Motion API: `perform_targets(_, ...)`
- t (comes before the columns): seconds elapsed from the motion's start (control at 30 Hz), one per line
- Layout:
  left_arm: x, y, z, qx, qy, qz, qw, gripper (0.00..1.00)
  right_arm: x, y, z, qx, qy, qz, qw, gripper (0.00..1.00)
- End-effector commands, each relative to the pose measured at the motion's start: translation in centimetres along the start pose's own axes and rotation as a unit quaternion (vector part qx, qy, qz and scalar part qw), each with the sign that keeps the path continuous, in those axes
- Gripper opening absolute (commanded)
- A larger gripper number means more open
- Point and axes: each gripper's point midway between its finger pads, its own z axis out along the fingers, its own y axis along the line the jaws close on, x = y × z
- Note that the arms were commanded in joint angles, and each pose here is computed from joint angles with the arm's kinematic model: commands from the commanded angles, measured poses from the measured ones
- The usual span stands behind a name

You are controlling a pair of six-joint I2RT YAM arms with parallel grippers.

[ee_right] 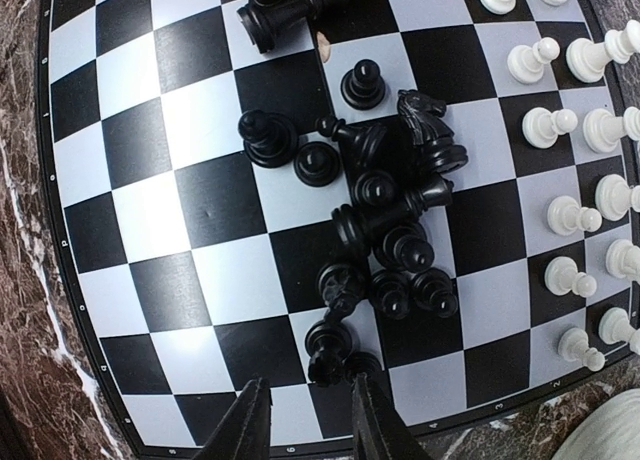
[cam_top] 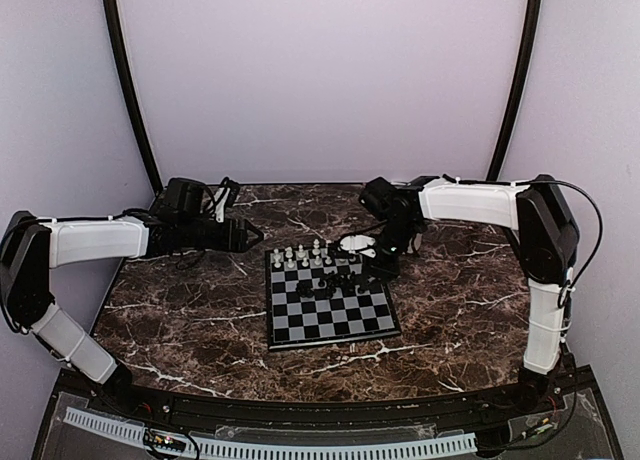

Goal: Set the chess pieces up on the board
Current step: Pick up the rook from the chessboard.

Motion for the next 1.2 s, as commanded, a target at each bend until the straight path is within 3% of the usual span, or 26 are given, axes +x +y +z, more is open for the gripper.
perform_targets(0.0, -0.2, -0.3, -0.2, 0.010, -0.008, 0.003, 1.000, 0.71, -0.4, 0.3, 0.2, -0.008, -0.002, -0.007, 1.000, 0.29)
perform_targets(0.43, -0.2, -0.5, -0.1, 0.016, -0.006, 0.001, 1.000, 0.70, -0.7, -0.1, 1.4, -0.012, 0.004, 0.001, 1.000, 0.23)
perform_targets(0.77, 0.0, -0.5, 0.0, 0.018, -0.003, 0.001, 1.000, 0.70, -1.0, 0.0, 1.3, -0.011, 0.006, -0.001, 1.000, 0.08)
perform_targets(0.97, 0.1, -0.6, 0.1, 0.019, -0.001, 0.000, 1.000, 0.70, -1.5, 0.5, -0.9, 0.004, -0.006, -0.007, 1.000, 0.00)
perform_targets(1.17, 0.1, -0.6, 0.1, 0.020, 0.000, 0.001, 1.000, 0.70, -0.7, 2.2, -3.4, 0.010, -0.010, -0.009, 1.000, 0.00)
